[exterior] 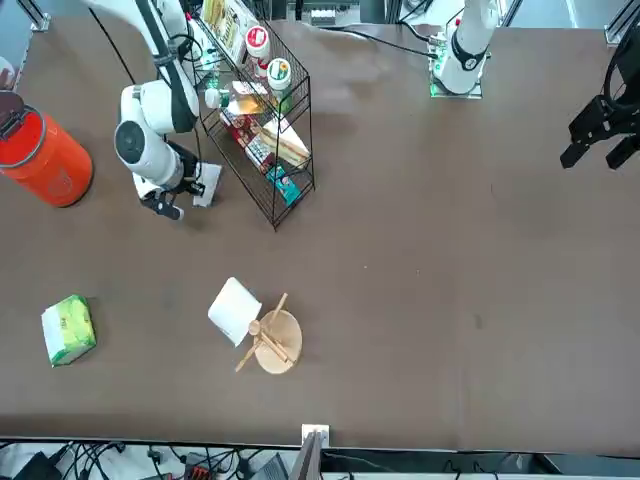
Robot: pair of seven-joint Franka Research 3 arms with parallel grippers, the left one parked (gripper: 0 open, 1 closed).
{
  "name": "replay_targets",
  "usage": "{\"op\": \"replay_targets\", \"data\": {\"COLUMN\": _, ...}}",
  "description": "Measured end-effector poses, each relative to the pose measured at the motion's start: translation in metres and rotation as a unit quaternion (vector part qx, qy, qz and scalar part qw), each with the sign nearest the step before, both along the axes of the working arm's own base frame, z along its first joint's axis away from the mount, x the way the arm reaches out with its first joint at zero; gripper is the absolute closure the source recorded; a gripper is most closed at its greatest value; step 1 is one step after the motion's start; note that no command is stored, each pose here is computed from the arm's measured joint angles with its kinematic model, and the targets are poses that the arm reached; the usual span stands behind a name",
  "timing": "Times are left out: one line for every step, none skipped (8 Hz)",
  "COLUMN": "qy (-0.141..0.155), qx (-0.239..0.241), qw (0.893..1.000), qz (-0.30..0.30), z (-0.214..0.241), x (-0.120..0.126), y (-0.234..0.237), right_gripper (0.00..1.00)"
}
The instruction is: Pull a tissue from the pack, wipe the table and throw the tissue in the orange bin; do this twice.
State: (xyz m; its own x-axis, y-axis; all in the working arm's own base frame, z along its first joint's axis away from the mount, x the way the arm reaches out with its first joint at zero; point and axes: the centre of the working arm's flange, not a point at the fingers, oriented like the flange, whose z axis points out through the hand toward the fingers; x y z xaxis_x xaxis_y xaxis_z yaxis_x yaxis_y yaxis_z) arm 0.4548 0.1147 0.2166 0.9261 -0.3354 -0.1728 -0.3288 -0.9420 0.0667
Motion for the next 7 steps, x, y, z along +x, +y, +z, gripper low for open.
{"op": "replay_targets", "data": {"qy": 0.004, "qx": -0.009, "qw": 1.000, "qz": 0.004, "z": -0.009, "x": -0.002, "y": 0.004, "right_gripper": 0.99}}
{"op": "replay_targets", "data": {"qy": 0.006, "qx": -0.021, "qw": 1.000, "qz": 0.015, "z": -0.015, "x": -0.003, "y": 0.002, "right_gripper": 0.99}}
{"op": "replay_targets", "data": {"qy": 0.008, "qx": -0.033, "qw": 0.999, "qz": 0.025, "z": -0.020, "x": -0.003, "y": -0.004, "right_gripper": 0.99}}
{"op": "replay_targets", "data": {"qy": 0.010, "qx": -0.043, "qw": 0.998, "qz": 0.032, "z": -0.023, "x": -0.002, "y": -0.013, "right_gripper": 0.99}}
{"op": "replay_targets", "data": {"qy": 0.011, "qx": -0.052, "qw": 0.998, "qz": 0.038, "z": -0.025, "x": -0.001, "y": -0.021, "right_gripper": 0.99}}
{"op": "replay_targets", "data": {"qy": 0.014, "qx": -0.058, "qw": 0.997, "qz": 0.042, "z": -0.027, "x": -0.002, "y": -0.028, "right_gripper": 0.99}}
{"op": "replay_targets", "data": {"qy": 0.016, "qx": -0.065, "qw": 0.997, "qz": 0.046, "z": -0.028, "x": -0.002, "y": -0.034, "right_gripper": 0.99}}
